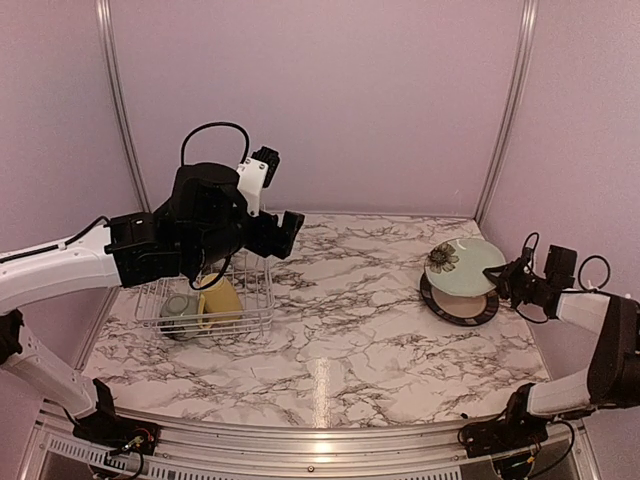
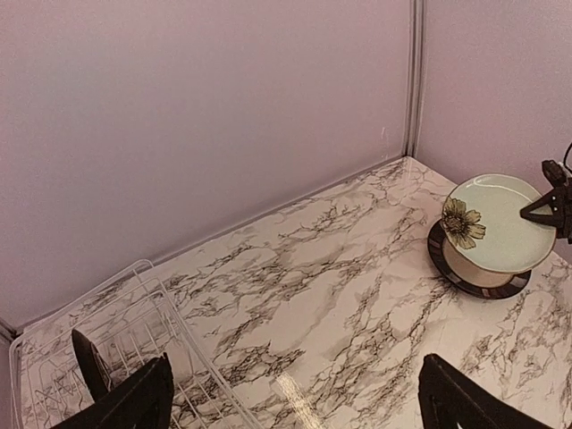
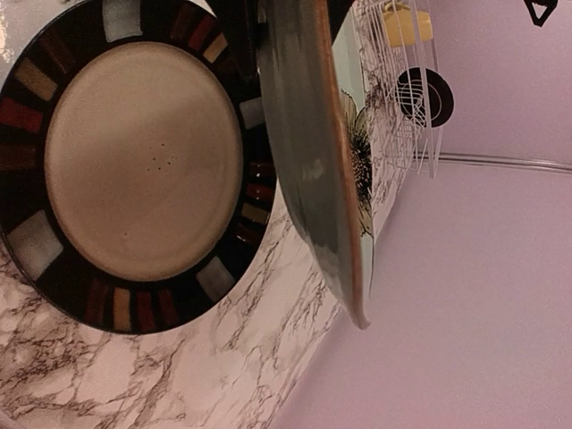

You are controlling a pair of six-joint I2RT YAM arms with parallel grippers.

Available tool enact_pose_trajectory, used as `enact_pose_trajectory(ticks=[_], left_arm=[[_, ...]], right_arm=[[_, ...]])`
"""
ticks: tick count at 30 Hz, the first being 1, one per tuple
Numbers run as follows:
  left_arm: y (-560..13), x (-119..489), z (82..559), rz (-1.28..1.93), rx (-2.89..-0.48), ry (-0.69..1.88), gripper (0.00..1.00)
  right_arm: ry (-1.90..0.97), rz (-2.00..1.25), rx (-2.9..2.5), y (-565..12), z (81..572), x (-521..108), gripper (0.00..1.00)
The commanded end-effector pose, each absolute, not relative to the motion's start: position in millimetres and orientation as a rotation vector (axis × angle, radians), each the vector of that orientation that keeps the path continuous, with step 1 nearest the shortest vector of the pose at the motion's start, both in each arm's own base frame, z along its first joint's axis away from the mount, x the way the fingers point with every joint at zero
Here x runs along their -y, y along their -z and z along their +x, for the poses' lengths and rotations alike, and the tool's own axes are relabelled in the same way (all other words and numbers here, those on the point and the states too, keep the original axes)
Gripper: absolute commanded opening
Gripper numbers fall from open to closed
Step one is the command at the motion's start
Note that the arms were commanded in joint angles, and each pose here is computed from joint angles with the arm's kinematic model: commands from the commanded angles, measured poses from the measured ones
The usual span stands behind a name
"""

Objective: Unload the mixed dishes from the dish rack
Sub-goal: Place the plate in the corner of the board.

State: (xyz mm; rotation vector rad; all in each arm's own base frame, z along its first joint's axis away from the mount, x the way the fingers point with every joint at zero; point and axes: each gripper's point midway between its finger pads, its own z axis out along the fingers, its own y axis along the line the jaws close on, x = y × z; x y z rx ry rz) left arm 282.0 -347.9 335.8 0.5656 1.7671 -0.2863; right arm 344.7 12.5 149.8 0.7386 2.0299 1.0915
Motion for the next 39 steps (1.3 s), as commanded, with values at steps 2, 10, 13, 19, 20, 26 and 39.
enact_pose_trajectory(ticks=[2, 10, 13, 19, 20, 26, 39], left_arm=[[-326, 318, 285, 0.434, -1.862, 0.432, 0.98], [-333, 276, 293, 0.255, -1.875, 0.466, 0.99], [-330, 264, 297, 0.189, -1.894, 0.460, 0.99], [-329, 254, 294, 0.164, -1.911, 0.459, 0.99], [-329, 252, 294, 0.156, -1.910, 0.455, 0.99], [-336, 246, 293, 0.131, -1.893, 0.459, 0.99], [-329, 252, 295, 0.133, -1.911, 0.477, 0.99]], right_arm=[[-1.010, 0.713, -1.963, -158, 341, 22, 0.00], [-0.964, 0.743, -2.025, -133, 349, 31, 0.00], [-0.955, 0.749, -2.054, -120, 352, 34, 0.00], [-0.964, 0.738, -2.076, -109, 356, 34, 0.00], [-0.966, 0.743, -2.079, -106, 356, 34, 0.00], [-0.983, 0.754, -2.087, -92, 359, 34, 0.04], [-0.890, 0.746, -2.171, -72, 358, 41, 0.40]])
